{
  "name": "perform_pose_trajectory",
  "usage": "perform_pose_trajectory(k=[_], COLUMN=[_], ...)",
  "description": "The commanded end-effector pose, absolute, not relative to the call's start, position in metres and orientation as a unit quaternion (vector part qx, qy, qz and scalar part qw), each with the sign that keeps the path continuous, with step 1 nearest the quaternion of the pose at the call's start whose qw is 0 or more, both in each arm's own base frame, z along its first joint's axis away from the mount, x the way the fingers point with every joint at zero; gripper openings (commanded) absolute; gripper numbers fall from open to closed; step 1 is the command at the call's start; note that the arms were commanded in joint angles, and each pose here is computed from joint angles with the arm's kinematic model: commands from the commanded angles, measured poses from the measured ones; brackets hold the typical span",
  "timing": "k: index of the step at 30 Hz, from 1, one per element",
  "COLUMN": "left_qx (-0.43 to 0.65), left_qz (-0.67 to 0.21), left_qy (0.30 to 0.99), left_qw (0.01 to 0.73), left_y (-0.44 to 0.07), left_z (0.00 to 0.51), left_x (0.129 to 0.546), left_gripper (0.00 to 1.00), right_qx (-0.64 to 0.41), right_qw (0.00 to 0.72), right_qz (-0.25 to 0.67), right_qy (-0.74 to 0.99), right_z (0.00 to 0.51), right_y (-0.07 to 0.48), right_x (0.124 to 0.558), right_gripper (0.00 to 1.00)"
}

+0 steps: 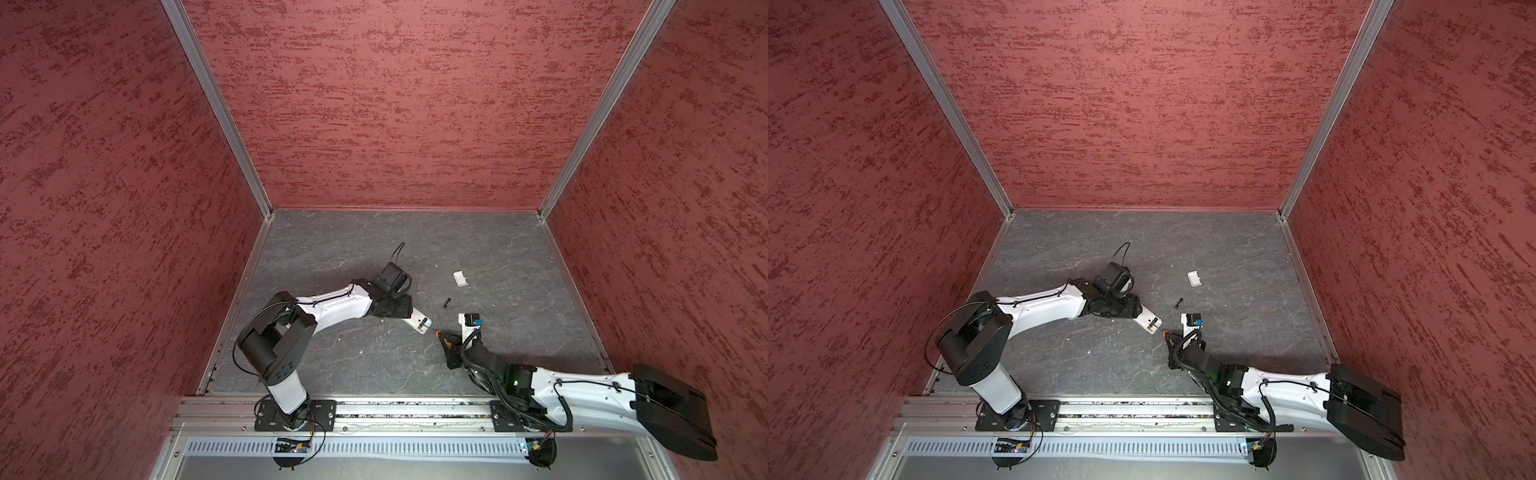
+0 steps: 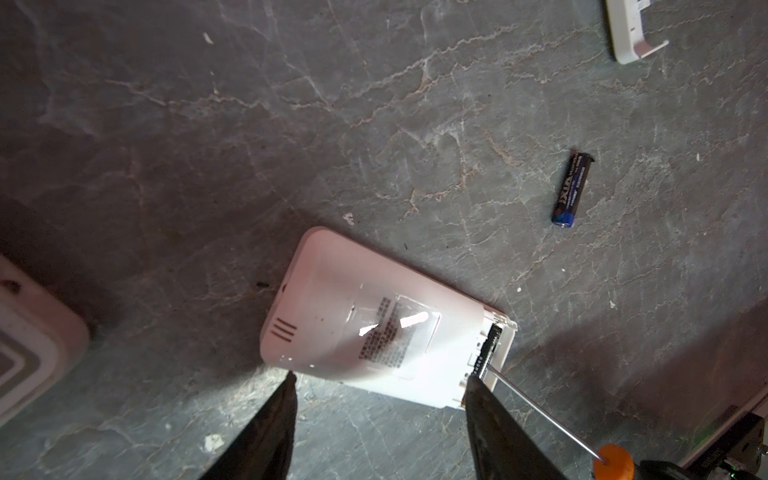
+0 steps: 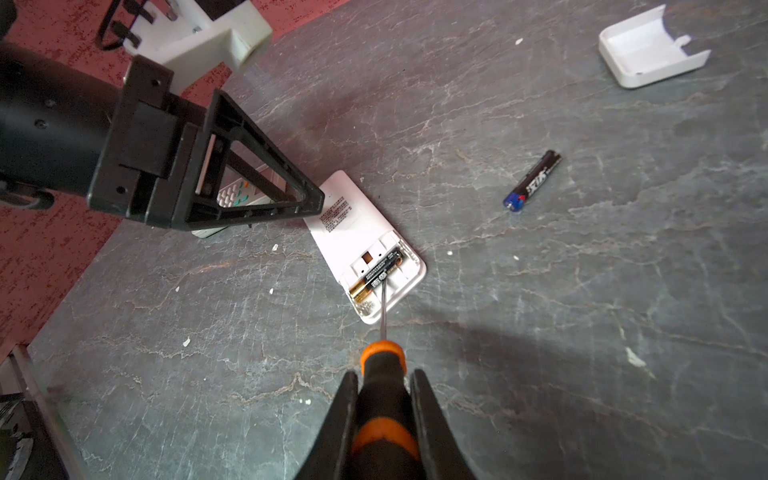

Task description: Unload the batteries from the remote control

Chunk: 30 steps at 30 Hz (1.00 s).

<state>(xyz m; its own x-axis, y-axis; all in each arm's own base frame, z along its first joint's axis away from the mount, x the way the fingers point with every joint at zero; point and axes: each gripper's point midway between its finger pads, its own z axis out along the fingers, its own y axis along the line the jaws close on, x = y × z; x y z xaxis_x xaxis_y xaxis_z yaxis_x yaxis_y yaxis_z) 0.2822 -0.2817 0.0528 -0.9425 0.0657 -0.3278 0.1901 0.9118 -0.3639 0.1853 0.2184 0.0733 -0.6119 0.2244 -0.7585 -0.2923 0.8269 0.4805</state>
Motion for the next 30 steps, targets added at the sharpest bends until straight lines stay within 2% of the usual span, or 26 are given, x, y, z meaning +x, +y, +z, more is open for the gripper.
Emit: perform_pose_trajectory(k=[1, 5, 14, 30], left_qx=[0.073, 0.074, 0.079, 0.075], left_qz=[-0.189, -0.17, -0.144, -0.129], left_qy=[0.966, 0.97, 0.976, 0.98], left_qw=[0.163, 0.156, 0.143, 0.13], left_y=[-0.282, -0.28, -0.28, -0.284], left_z=[0.046, 0.034, 0.019, 0.007], left_x=[0.287, 0.285, 0.275, 0.263], left_gripper=[0.61, 0.55, 0.48, 0.47], right_qx=[-0.024, -0.024, -0.021, -0.033], right_qw=[0.442, 0.444, 0.445, 0.436], right_qz=[0.312, 0.315, 0.316, 0.338], right_qy=[0.841, 0.838, 0.837, 0.833], right_z=[0.08, 0.08, 0.073, 0.071], right_y=[0.223, 0.222, 0.219, 0.225], right_x=[0.184, 0.184, 0.183, 0.177], right_gripper=[0.0, 0.0, 0.0, 0.0])
